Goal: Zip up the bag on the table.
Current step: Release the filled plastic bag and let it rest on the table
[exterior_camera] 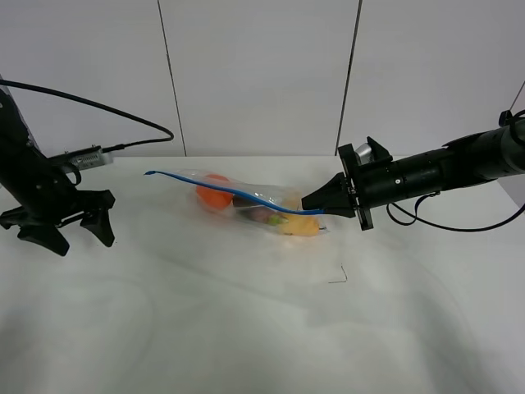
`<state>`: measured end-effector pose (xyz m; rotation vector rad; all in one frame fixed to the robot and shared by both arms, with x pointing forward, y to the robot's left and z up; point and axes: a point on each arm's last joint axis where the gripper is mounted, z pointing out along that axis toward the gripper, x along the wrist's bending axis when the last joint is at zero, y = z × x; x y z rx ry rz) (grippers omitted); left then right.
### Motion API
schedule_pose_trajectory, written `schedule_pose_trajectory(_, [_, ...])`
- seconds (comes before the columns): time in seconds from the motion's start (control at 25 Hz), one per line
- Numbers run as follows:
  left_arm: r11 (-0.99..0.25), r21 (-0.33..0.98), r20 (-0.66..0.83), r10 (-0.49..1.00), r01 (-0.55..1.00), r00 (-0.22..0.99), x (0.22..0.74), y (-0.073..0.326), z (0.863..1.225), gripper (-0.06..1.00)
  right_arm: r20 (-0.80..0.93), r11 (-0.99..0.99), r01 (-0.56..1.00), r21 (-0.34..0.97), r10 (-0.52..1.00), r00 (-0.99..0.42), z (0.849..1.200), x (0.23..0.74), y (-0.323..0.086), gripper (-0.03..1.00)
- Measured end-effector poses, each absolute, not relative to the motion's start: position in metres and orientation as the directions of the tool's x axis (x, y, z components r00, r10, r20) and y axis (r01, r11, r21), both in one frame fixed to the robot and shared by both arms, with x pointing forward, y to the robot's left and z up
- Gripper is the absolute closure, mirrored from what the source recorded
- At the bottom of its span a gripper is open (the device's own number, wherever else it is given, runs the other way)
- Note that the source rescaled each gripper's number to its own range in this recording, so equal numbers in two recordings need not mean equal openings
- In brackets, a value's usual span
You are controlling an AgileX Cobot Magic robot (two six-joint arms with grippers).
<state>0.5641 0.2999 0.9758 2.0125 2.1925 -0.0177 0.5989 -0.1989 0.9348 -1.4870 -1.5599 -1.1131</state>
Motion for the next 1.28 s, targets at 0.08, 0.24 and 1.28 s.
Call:
schedule_pose_trajectory(0.08, [0.087,0.035,-0.121,0.989,0.996,-0.082,0.558,0.300,0.975,-0.06,0.916,-0.029,0.993,0.115,0.390,-0.095,0.935,0.599,-0.199,0.97])
schedule_pose_trajectory(0.24, [0.040,-0.091,-0.091,0.995,0.995,-0.048,0.546,0.302,0.976,-0.06,0.916,-0.029,0.993,0.115,0.390,-0.095,0.935,0.599,-0.199,0.97])
schedule_pose_trajectory(1.28, [-0.039,0.382,-0.048,0.997,0.923,0.062,0.346,0.297,1.025,-0.06,0.916,-0.029,0.993,0.116,0.391,-0.096,0.935,0.599,-0.199,0.97])
